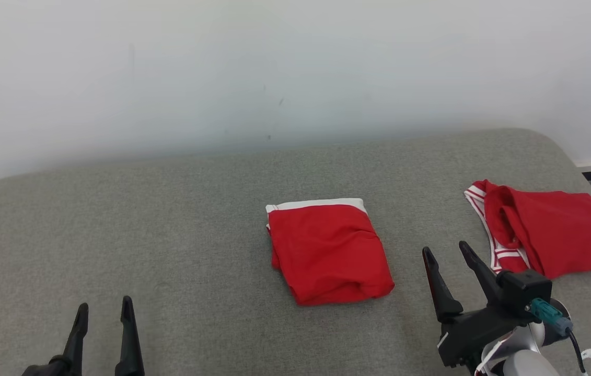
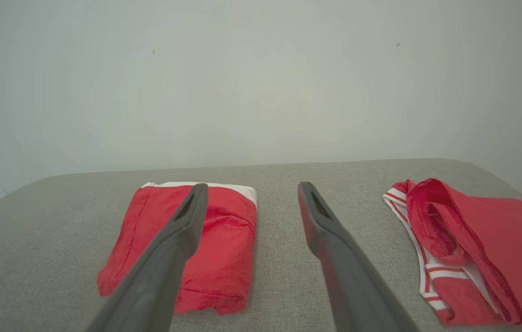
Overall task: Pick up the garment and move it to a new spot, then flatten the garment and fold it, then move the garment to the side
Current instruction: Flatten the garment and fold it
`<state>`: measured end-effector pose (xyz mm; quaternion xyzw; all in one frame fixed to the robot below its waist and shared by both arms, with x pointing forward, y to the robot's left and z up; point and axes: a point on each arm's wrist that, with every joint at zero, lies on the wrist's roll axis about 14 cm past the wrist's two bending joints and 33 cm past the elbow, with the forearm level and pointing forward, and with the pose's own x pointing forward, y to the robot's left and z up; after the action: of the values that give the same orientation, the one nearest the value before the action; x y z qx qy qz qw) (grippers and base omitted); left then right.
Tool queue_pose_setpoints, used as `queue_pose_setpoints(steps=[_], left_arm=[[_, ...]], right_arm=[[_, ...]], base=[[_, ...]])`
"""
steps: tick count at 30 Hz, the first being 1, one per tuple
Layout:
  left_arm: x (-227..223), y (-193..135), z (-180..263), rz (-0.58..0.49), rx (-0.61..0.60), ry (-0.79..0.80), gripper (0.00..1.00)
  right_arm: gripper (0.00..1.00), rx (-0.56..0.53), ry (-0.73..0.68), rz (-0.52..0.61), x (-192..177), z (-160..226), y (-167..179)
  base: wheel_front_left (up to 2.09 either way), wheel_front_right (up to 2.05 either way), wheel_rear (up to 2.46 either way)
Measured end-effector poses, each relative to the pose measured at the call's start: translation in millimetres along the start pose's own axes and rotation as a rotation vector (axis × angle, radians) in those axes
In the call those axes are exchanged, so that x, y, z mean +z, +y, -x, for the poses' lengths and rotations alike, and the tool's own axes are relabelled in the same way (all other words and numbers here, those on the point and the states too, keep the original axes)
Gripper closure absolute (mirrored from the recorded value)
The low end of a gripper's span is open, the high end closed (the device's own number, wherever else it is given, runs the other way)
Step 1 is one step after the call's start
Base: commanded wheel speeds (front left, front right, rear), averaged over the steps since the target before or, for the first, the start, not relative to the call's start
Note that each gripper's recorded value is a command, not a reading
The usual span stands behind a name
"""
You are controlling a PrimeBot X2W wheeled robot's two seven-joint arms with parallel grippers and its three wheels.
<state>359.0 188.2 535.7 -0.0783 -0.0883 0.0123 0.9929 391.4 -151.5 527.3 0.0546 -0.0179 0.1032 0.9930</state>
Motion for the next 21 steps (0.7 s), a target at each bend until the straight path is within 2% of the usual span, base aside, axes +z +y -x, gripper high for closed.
queue_pose_setpoints(steps=[10,21], left_arm=[[-6,-14,-4,-0.023,-0.050,0.020,0.00],[-18,-12,4,-0.028,-0.046,0.061,0.00]], right_arm=[[0.00,-0.038,0.045,0.023,-16,35,-15],[0.00,-0.055,0.042,0.016,-17,44,-20]], base=[[0.00,0.00,0.00],[0.00,0.00,0.00]])
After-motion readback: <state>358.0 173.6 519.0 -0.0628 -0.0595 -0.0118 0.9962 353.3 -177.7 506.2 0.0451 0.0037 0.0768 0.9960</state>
